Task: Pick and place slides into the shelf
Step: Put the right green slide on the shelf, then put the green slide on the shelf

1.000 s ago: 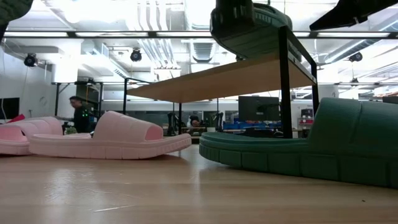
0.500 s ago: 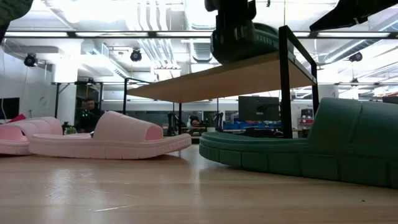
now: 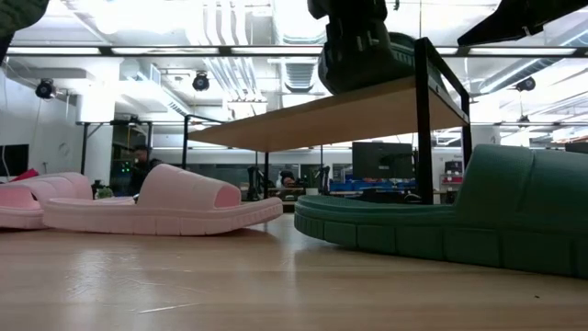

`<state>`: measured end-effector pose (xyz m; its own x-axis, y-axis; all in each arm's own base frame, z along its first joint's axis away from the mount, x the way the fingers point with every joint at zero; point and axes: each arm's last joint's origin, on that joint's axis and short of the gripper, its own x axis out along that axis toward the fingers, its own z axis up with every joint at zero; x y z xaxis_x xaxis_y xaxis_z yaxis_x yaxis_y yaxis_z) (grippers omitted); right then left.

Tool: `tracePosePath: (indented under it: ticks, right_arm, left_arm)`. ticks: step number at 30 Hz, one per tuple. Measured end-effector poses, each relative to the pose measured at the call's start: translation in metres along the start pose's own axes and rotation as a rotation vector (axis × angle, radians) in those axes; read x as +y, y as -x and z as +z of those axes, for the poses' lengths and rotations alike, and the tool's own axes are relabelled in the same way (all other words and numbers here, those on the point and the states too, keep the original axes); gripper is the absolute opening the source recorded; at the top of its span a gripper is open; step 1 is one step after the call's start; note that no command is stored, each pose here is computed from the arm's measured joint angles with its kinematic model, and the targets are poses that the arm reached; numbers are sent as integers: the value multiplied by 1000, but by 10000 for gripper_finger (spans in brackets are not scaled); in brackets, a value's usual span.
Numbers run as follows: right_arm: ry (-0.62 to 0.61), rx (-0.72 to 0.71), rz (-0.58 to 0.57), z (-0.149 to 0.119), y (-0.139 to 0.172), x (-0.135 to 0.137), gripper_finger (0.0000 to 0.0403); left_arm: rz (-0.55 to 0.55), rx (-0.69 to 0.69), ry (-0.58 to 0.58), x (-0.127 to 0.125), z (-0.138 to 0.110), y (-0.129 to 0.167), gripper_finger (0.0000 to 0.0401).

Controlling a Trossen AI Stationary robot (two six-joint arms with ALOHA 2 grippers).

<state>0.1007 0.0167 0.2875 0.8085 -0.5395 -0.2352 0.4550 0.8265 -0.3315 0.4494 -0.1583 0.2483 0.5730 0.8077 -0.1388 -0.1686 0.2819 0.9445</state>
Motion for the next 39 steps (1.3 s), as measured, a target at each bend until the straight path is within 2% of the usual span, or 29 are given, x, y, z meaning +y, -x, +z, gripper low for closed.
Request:
tracePosePath:
  ticks: [5, 15, 18, 20, 27, 31, 35, 39]
  right_arm:
    - [8, 6, 0, -1, 0, 0, 63]
    - [5, 28, 0, -4, 0, 0, 63]
    - [6, 29, -1, -4, 0, 0, 63]
    - [5, 28, -1, -4, 0, 0, 63]
    - [4, 28, -1, -4, 0, 0, 63]
    - [4, 27, -1, -4, 0, 0, 63]
    - [3, 26, -1, -4, 0, 0, 63]
    - [-10, 24, 0, -3, 0, 0, 63]
  left_arm:
    - [-58, -46, -8, -2, 1, 0, 34]
    - [-68, -55, 25, 6, 0, 0, 174]
    - [-75, -62, 29, 11, 0, 1, 204]
    - [-111, -84, 44, 16, -1, 3, 212]
    - [-366, -184, 128, 38, -11, 13, 214]
    - [-386, -184, 144, 56, -17, 22, 215]
    - [-398, -189, 177, 85, -28, 40, 215]
    - [-437, -174, 276, 118, -46, 62, 215]
